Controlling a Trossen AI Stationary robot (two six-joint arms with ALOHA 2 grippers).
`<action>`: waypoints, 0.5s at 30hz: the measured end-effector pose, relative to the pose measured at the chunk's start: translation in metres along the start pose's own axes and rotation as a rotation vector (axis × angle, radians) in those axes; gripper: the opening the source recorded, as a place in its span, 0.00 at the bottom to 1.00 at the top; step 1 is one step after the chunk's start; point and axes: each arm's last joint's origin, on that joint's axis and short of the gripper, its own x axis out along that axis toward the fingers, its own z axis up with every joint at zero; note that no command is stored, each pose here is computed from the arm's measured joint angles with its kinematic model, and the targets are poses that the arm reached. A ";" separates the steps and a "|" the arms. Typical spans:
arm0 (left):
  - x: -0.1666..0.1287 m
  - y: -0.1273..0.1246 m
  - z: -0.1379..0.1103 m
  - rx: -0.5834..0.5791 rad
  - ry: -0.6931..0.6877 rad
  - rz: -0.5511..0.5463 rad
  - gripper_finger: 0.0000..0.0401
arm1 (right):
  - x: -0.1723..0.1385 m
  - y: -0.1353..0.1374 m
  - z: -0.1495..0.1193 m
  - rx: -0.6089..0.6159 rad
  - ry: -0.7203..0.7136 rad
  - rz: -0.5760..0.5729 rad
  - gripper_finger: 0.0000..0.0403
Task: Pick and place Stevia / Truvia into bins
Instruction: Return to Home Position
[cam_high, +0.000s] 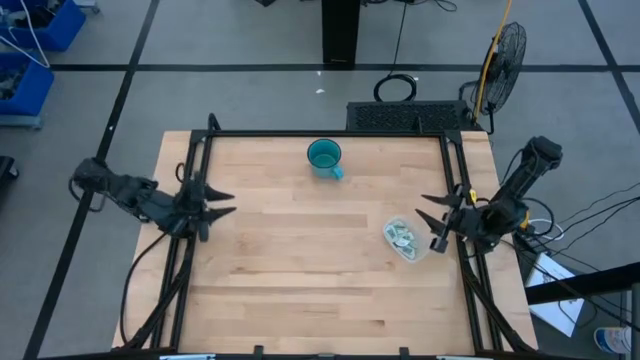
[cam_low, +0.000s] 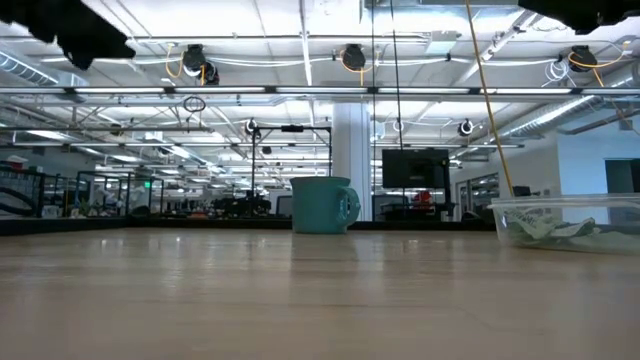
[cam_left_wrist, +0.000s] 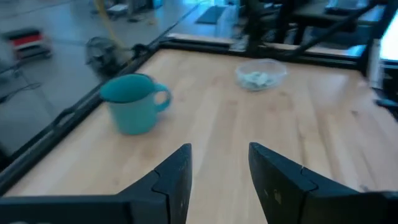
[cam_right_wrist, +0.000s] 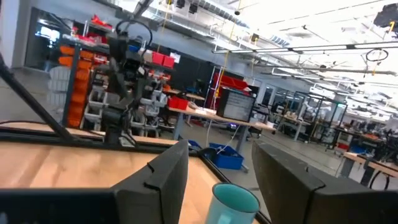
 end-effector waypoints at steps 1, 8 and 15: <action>0.003 0.000 -0.008 0.005 -0.014 -0.020 0.41 | -0.001 0.000 0.000 -0.005 0.001 0.005 0.43; 0.031 -0.005 -0.065 0.003 -0.069 -0.078 0.41 | 0.000 0.005 -0.007 -0.060 0.031 0.022 0.43; 0.036 0.000 -0.079 -0.015 -0.119 -0.036 0.41 | 0.008 0.006 -0.018 -0.087 0.087 -0.023 0.43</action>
